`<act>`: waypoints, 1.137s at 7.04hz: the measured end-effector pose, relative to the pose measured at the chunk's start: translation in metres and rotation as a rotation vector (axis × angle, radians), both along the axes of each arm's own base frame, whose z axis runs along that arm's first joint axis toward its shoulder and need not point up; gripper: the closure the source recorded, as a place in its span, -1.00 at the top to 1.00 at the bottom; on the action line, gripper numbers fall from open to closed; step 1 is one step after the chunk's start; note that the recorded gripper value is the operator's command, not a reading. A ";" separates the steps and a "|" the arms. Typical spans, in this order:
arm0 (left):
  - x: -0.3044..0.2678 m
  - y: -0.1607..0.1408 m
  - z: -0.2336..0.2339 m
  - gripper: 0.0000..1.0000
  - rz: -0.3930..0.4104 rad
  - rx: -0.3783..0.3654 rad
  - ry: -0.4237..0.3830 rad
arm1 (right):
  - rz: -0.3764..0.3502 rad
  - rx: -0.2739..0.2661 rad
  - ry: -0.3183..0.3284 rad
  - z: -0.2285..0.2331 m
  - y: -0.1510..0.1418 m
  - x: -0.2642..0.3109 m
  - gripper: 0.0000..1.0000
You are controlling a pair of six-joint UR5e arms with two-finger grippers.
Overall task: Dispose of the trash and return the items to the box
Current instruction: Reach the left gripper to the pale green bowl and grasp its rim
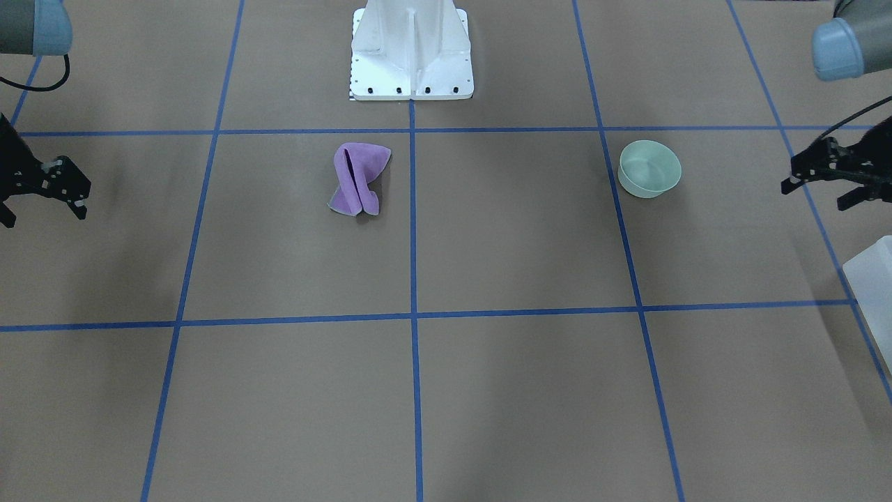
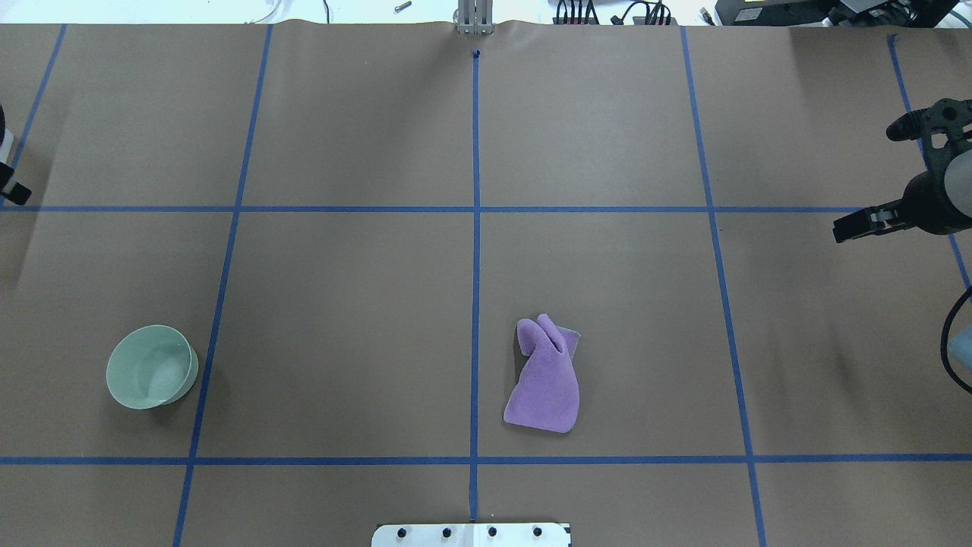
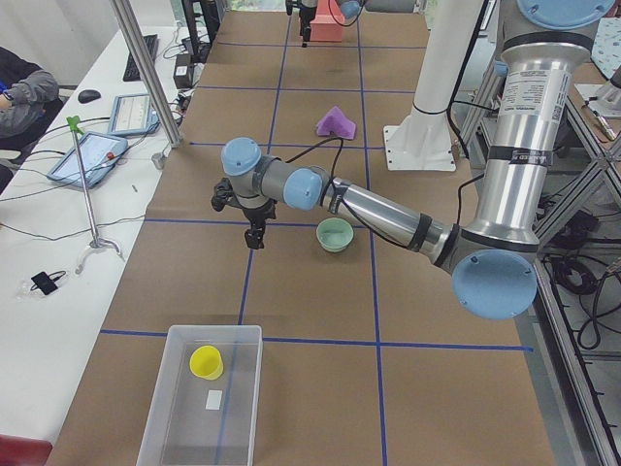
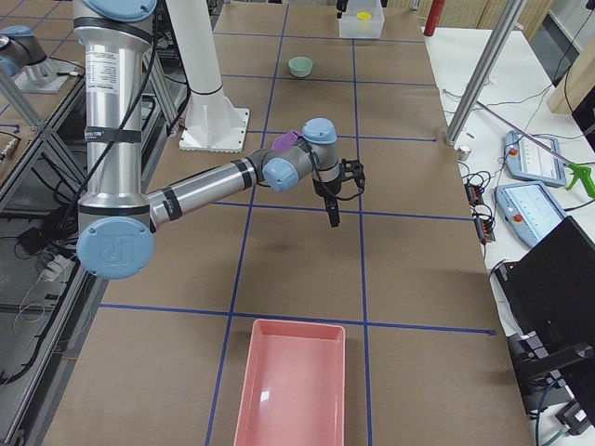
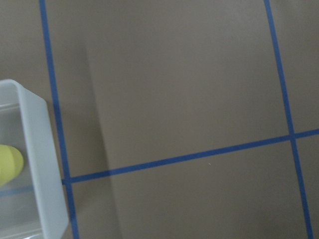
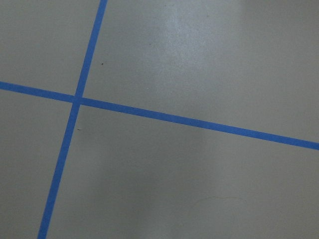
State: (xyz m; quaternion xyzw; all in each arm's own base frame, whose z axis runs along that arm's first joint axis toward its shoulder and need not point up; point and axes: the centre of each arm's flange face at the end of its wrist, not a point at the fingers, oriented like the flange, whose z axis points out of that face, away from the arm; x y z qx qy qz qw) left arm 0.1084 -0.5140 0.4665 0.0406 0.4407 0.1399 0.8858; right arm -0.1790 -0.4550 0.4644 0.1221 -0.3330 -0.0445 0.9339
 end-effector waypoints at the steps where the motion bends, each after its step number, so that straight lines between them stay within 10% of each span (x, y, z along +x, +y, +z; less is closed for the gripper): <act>1: 0.019 0.015 -0.001 0.98 0.044 0.003 0.003 | 0.001 0.000 0.000 0.000 0.000 0.000 1.00; 8: 0.138 0.126 0.041 0.97 0.029 -0.055 0.013 | -0.002 -0.002 0.000 0.001 0.000 -0.001 1.00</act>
